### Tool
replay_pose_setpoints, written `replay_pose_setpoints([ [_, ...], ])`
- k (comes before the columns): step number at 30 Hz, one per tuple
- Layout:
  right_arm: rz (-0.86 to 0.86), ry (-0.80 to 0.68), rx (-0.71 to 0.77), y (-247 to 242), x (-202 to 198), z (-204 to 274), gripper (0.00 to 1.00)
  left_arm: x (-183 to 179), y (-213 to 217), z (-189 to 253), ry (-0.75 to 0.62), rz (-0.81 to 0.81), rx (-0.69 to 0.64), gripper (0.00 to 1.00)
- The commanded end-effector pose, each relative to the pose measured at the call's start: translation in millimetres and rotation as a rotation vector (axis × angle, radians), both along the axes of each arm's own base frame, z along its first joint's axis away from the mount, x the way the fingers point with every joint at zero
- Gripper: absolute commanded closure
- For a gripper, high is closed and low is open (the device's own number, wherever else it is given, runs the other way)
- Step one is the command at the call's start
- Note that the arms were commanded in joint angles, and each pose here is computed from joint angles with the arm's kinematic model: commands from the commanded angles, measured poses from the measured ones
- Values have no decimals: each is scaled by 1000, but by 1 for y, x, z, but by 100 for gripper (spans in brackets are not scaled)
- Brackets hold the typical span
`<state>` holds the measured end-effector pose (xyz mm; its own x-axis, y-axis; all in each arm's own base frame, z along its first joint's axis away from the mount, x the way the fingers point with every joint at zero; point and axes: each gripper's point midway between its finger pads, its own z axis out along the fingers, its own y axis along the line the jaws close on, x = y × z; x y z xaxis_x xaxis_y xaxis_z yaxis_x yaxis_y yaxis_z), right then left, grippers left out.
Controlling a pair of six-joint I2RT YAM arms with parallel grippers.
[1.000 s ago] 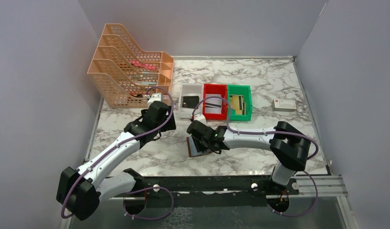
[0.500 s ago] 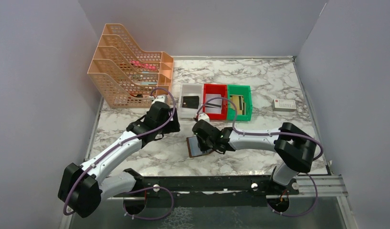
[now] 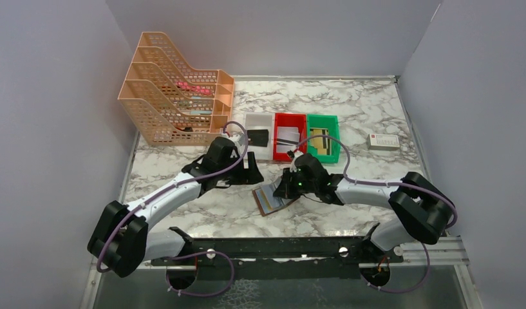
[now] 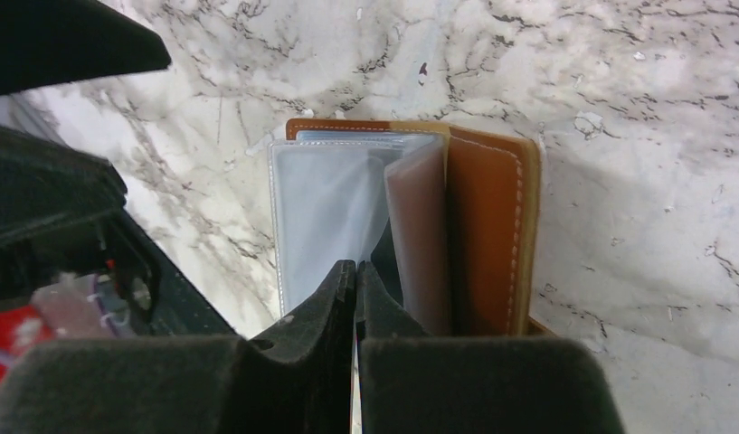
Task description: Take the credit cards out of the card holder
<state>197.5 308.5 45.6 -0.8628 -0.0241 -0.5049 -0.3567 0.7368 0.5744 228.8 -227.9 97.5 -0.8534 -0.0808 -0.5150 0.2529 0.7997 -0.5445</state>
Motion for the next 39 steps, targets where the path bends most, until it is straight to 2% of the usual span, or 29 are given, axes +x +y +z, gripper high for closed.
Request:
replay_pose_setpoints([
  [1, 23, 27, 179, 11, -1, 26, 93, -9, -29, 14, 3, -119, -119, 22],
  [10, -24, 75, 208, 0, 3, 17, 94, -29, -55, -5, 73, -174, -143, 25],
  [14, -32, 86, 227, -2, 3, 16, 94, -30, -68, -10, 91, -152, -173, 27],
  [21, -47, 95, 231, -7, 3, 13, 93, -24, -84, -15, 110, -101, -257, 43],
  [23, -56, 87, 228, -9, 3, 15, 89, -23, -88, -14, 115, -101, -277, 45],
  [29, -125, 36, 149, -28, 10, 18, 68, -18, -96, -12, 109, -114, -296, 46],
  [36, -334, -15, -56, -76, 24, 18, 65, -16, -112, -10, 106, -149, -305, 47],
  [39, -437, -68, -100, -101, 28, 26, 64, -15, -122, -10, 109, -172, -309, 46],
])
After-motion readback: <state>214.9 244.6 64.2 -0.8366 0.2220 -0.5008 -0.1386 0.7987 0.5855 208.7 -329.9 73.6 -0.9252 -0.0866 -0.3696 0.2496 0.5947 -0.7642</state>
